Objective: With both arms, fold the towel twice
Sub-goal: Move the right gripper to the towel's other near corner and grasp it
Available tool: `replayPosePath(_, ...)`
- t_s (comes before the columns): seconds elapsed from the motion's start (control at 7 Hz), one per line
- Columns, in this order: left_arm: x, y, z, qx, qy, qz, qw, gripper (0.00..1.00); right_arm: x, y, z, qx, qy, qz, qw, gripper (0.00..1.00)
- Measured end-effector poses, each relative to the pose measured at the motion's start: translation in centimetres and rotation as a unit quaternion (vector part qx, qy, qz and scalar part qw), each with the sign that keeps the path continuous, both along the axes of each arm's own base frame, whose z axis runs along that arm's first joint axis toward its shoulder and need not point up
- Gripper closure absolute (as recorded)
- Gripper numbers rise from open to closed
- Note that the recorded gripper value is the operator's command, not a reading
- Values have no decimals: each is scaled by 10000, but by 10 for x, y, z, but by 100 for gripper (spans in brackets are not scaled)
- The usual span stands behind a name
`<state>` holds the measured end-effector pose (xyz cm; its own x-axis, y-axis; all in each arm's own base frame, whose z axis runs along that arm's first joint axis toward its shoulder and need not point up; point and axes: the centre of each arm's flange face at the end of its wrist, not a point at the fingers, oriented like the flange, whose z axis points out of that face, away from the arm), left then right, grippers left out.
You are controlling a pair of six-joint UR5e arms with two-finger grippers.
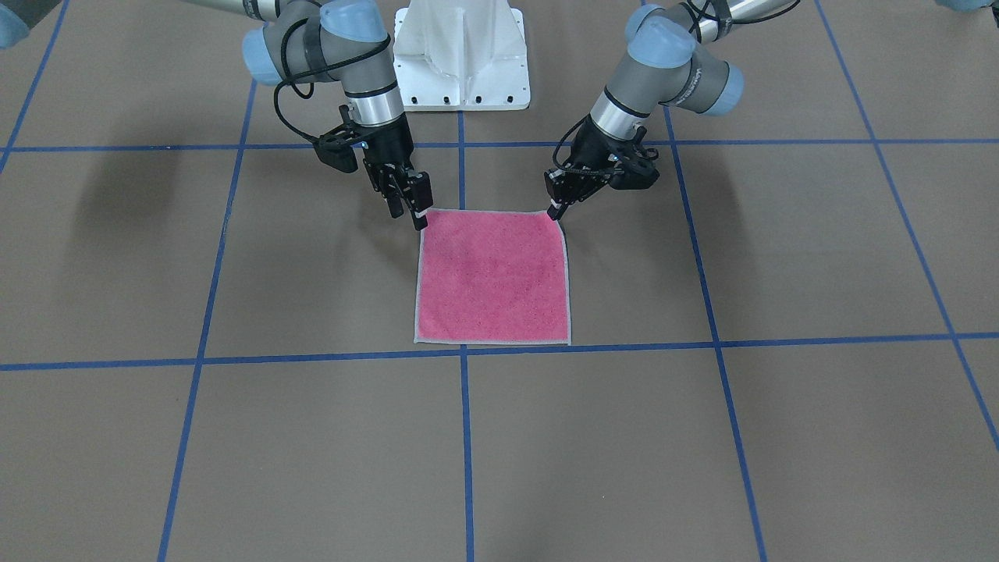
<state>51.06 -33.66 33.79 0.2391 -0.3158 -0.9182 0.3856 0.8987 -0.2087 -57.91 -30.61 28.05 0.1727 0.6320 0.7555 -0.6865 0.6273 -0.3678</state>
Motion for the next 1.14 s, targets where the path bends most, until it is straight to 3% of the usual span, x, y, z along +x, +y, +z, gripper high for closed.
replayPosePath(0.71, 0, 0, 0, 4, -5, 0, 10000, 100, -13, 19, -10, -139, -88, -42, 9999, 55)
replayPosePath(1.14, 0, -1, 1, 26, -17, 5, 10000, 100, -15, 22, -10, -181, -127, 4, 9998, 55)
